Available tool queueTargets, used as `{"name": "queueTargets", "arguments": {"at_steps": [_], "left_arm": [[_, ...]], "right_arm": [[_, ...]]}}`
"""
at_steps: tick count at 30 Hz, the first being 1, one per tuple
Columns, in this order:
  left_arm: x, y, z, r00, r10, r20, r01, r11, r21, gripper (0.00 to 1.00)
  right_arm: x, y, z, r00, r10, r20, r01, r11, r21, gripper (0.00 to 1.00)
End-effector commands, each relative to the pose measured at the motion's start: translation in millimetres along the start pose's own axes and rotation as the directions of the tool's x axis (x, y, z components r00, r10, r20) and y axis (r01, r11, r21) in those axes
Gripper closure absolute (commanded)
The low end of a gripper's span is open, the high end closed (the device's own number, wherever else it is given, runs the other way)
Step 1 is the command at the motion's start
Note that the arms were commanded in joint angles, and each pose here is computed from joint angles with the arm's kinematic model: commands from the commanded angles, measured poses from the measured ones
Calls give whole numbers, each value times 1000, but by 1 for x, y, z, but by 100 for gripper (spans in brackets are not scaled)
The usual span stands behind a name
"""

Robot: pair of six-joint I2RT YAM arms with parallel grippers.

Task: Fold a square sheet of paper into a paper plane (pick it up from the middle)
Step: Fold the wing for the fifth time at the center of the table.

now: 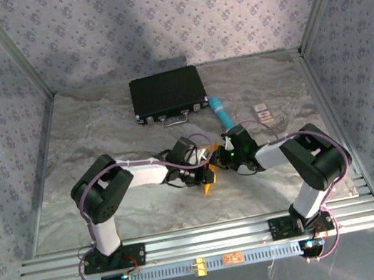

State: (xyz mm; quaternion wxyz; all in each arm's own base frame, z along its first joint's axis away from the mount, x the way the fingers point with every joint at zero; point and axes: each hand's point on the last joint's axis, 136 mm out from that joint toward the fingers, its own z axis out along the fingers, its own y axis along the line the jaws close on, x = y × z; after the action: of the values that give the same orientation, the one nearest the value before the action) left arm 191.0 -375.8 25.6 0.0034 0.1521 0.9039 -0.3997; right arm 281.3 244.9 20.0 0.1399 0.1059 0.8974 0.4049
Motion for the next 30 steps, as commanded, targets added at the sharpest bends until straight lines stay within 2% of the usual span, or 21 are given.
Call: {"name": "queueTargets", "arguments": {"at_steps": [1, 21, 30], "left_arm": [[17, 9, 4, 999, -11, -39, 10, 1000, -17, 95], [62, 18, -3, 996, -35, -84, 31, 999, -44, 91], [84, 37, -10, 994, -52, -96, 40, 992, -117, 91]], "right_arm": [[25, -60, -3, 995, 88, -47, -76, 975, 207, 93], [26, -67, -4, 995, 85, -53, -71, 970, 234, 95], [26, -66, -4, 995, 82, -53, -68, 970, 232, 95]]}}
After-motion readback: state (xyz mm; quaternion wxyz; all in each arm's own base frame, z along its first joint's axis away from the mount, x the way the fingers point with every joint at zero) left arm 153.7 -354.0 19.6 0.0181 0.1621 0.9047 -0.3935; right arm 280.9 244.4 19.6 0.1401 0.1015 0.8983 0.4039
